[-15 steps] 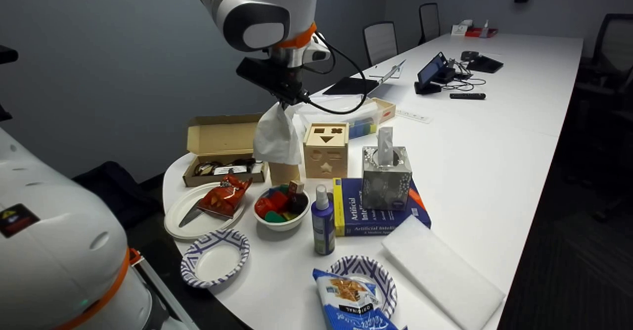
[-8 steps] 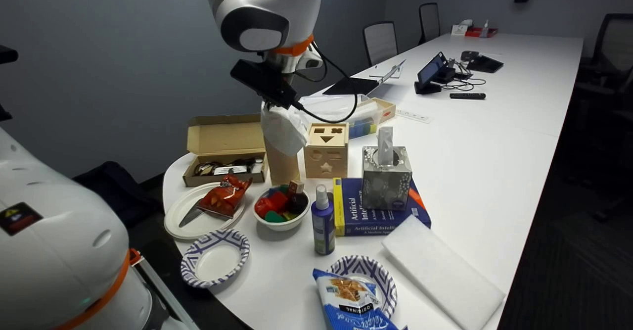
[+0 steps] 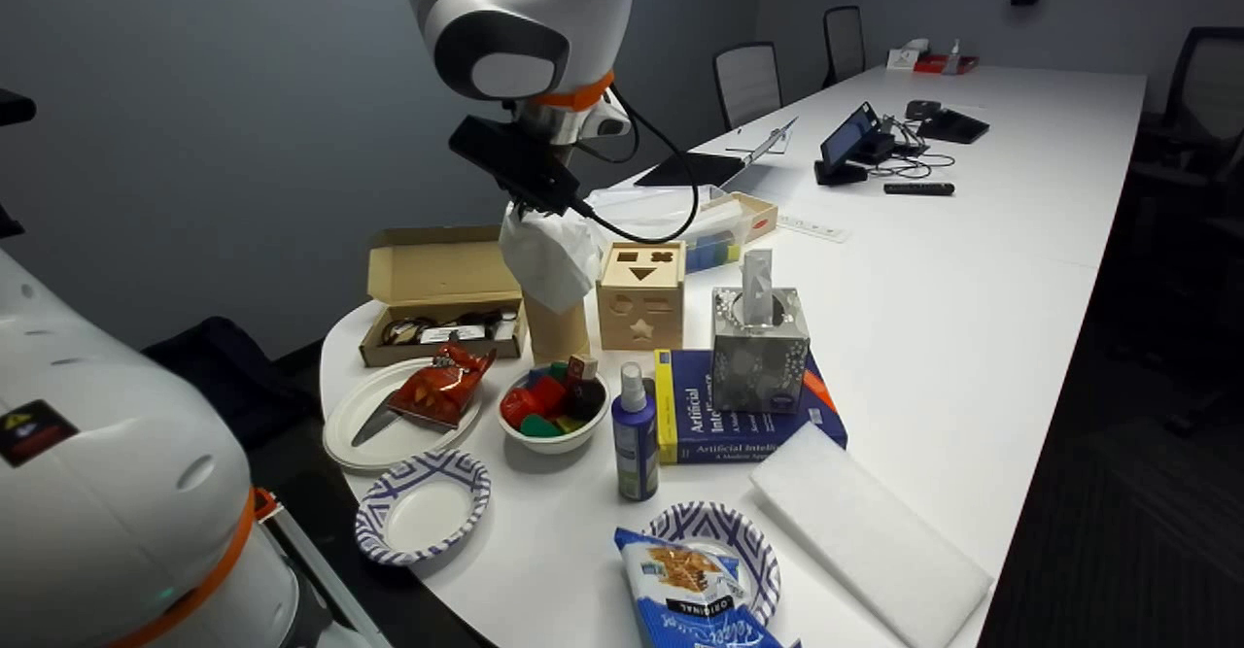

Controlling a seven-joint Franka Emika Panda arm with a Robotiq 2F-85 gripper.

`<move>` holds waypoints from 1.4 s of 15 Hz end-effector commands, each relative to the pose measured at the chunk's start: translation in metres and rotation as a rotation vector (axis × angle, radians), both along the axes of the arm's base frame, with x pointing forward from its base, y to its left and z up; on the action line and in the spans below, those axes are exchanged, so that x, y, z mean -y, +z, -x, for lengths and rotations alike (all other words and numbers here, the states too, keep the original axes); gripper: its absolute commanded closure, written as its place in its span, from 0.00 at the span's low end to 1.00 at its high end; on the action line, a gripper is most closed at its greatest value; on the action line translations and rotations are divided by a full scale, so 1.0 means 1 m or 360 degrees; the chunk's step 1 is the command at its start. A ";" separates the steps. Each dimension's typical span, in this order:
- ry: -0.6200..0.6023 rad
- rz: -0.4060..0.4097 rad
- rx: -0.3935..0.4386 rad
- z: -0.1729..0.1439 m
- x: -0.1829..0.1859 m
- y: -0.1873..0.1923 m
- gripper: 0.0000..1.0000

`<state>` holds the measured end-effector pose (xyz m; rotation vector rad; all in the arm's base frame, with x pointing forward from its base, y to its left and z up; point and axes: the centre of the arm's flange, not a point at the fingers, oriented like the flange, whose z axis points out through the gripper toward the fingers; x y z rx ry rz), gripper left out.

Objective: Pick up the napkin and wipe the bottle

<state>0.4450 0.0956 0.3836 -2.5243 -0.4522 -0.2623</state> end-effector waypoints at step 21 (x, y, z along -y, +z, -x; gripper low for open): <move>-0.0387 0.0284 0.0101 -0.017 0.033 0.004 1.00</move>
